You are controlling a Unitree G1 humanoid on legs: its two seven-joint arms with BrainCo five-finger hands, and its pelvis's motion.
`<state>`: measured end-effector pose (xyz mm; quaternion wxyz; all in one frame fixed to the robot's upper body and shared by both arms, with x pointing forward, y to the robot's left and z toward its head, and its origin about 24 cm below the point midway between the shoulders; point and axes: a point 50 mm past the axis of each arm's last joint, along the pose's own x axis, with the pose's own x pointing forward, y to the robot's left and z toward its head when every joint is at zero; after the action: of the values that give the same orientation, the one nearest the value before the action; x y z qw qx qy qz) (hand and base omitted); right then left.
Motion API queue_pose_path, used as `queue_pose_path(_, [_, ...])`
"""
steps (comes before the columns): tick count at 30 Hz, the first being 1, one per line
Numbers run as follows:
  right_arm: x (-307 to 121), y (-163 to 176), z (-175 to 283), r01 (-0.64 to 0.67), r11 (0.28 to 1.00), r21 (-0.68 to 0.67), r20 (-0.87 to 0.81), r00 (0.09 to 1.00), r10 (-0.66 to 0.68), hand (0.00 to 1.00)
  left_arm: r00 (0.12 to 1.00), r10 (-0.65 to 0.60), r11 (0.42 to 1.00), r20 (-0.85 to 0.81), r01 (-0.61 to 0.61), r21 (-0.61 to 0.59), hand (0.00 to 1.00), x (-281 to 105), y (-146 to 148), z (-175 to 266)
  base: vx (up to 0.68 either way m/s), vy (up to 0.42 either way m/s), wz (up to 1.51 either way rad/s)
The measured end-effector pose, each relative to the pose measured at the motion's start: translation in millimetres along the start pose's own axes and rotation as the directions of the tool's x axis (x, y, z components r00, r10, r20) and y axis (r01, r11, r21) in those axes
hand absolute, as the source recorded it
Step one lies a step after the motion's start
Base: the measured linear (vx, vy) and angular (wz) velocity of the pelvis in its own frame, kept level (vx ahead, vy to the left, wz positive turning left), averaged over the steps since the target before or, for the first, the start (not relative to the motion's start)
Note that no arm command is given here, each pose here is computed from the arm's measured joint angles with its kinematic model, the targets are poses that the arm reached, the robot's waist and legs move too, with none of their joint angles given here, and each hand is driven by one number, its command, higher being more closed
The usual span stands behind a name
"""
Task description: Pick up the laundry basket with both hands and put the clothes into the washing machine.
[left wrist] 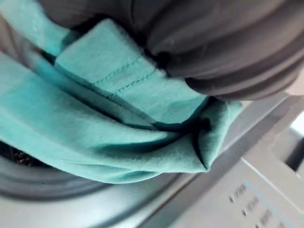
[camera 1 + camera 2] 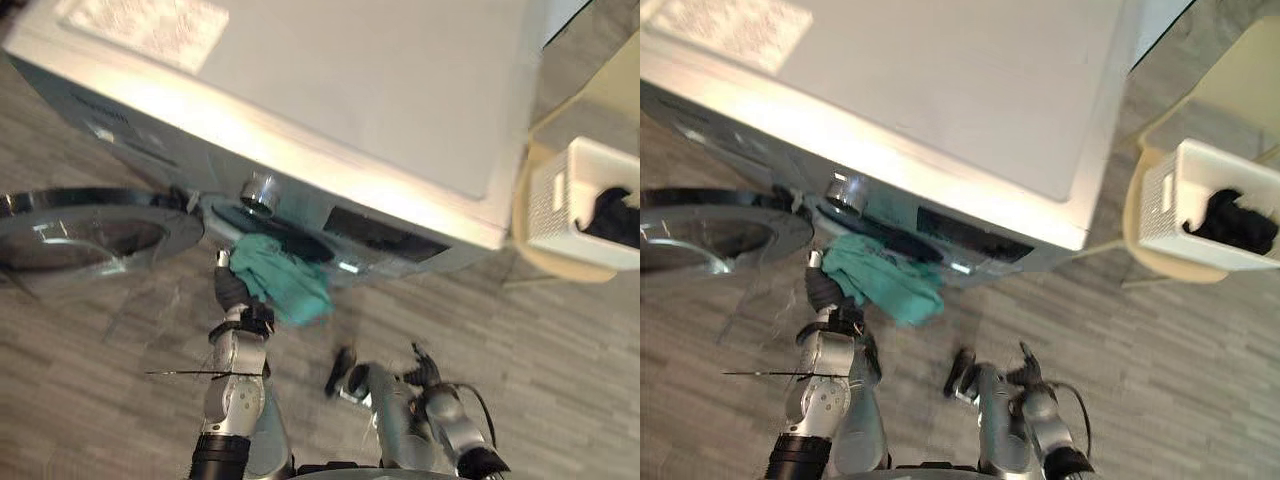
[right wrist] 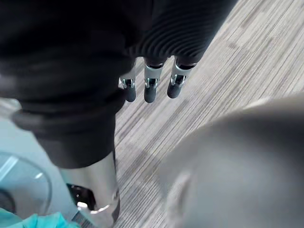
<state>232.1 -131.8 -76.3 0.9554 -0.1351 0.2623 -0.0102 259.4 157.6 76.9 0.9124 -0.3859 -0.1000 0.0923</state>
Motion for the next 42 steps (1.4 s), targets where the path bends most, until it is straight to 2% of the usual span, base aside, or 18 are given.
queue_pose_path(3, [-9,28,47,-0.092,0.996,0.02,0.195,0.977,0.087,0.0,0.999,-0.019,0.999,0.042,0.02,-0.025,1.0,10,-12,7,-0.07,0.109,-0.45])
queue_pose_path(5, [-19,41,71,-0.139,0.989,0.042,0.305,0.945,0.119,0.0,0.993,-0.083,0.993,0.081,0.089,-0.072,1.0,22,-38,12,-0.05,0.075,-0.25])
queue_pose_path(6, [-21,41,75,-0.141,0.989,0.042,0.326,0.938,0.12,0.0,0.99,-0.106,0.99,0.095,0.114,-0.085,1.0,26,-47,14,-0.06,0.061,-0.1])
queue_pose_path(8, [-29,36,87,-0.137,0.987,0.08,0.387,0.917,0.096,0.0,0.968,-0.201,0.969,0.149,0.219,-0.113,1.0,39,-86,25,-0.07,0.022,0.02])
queue_pose_path(11, [-36,31,94,-0.136,0.984,0.114,0.428,0.901,0.075,0.0,0.939,-0.252,0.951,0.235,0.285,-0.121,1.0,51,-119,44,-0.07,-0.016,0.01])
queue_pose_path(13, [-42,26,97,-0.138,0.977,0.163,0.458,0.888,0.048,0.0,0.927,-0.245,0.948,0.285,0.291,-0.132,1.0,57,-131,57,-0.09,-0.028,-0.01])
queue_pose_path(17, [-53,20,96,-0.157,0.955,0.25,0.489,0.872,0.015,0.0,0.896,-0.207,0.95,0.392,0.281,-0.139,1.0,67,-138,88,-0.09,-0.038,-0.02])
queue_pose_path(20, [-57,14,90,-0.216,0.886,0.41,0.48,0.877,-0.009,0.0,0.878,-0.165,0.955,0.449,0.255,-0.15,1.0,72,-137,106,-0.05,-0.034,-0.14])
queue_pose_path(21, [-61,8,91,-0.257,0.824,0.506,0.494,0.869,-0.032,0.0,0.858,-0.149,0.954,0.492,0.256,-0.156,1.0,76,-141,119,-0.03,-0.02,-0.18])
queue_pose_path(24, [-66,0,100,-0.344,0.715,0.609,0.547,0.835,-0.065,0.0,0.81,-0.148,0.951,0.567,0.274,-0.142,1.0,83,-153,148,-0.04,-0.017,-0.23])
queue_pose_path(26, [-70,-7,107,-0.402,0.634,0.661,0.584,0.806,-0.098,0.0,0.779,-0.184,0.943,0.599,0.312,-0.117,1.0,90,-171,170,-0.01,-0.017,-0.16])
queue_pose_path(28, [-74,-12,111,-0.424,0.608,0.671,0.609,0.783,-0.126,0.0,0.735,-0.253,0.924,0.629,0.376,-0.068,1.0,85,-192,184,-0.03,-0.022,-0.07])
queue_pose_path(30, [-75,-14,112,-0.427,0.608,0.669,0.618,0.775,-0.136,0.0,0.678,-0.351,0.892,0.646,0.452,0.011,1.0,78,-221,195,-0.03,-0.021,-0.04])
queue_pose_path(34, [-75,-13,113,-0.434,0.619,0.655,0.625,0.771,-0.122,0.0,0.5,-0.551,0.769,0.669,0.614,0.174,1.0,45,-288,217,-0.01,-0.01,-0.08])
queue_pose_path(36, [-75,-13,115,-0.444,0.62,0.647,0.635,0.764,-0.116,0.0,0.489,-0.563,0.781,0.666,0.578,0.236,1.0,51,-287,224,0.0,0.0,-0.04])
queue_pose_path(39, [-74,-14,120,-0.455,0.622,0.638,0.651,0.75,-0.119,0.0,0.427,-0.615,0.75,0.663,0.577,0.324,1.0,42,-304,234,-0.05,-0.006,-0.07])
queue_pose_path(42, [-75,-15,121,-0.466,0.623,0.628,0.661,0.742,-0.112,0.0,0.411,-0.608,0.76,0.679,0.55,0.347,1.0,41,-305,242,-0.07,0.032,-0.15])
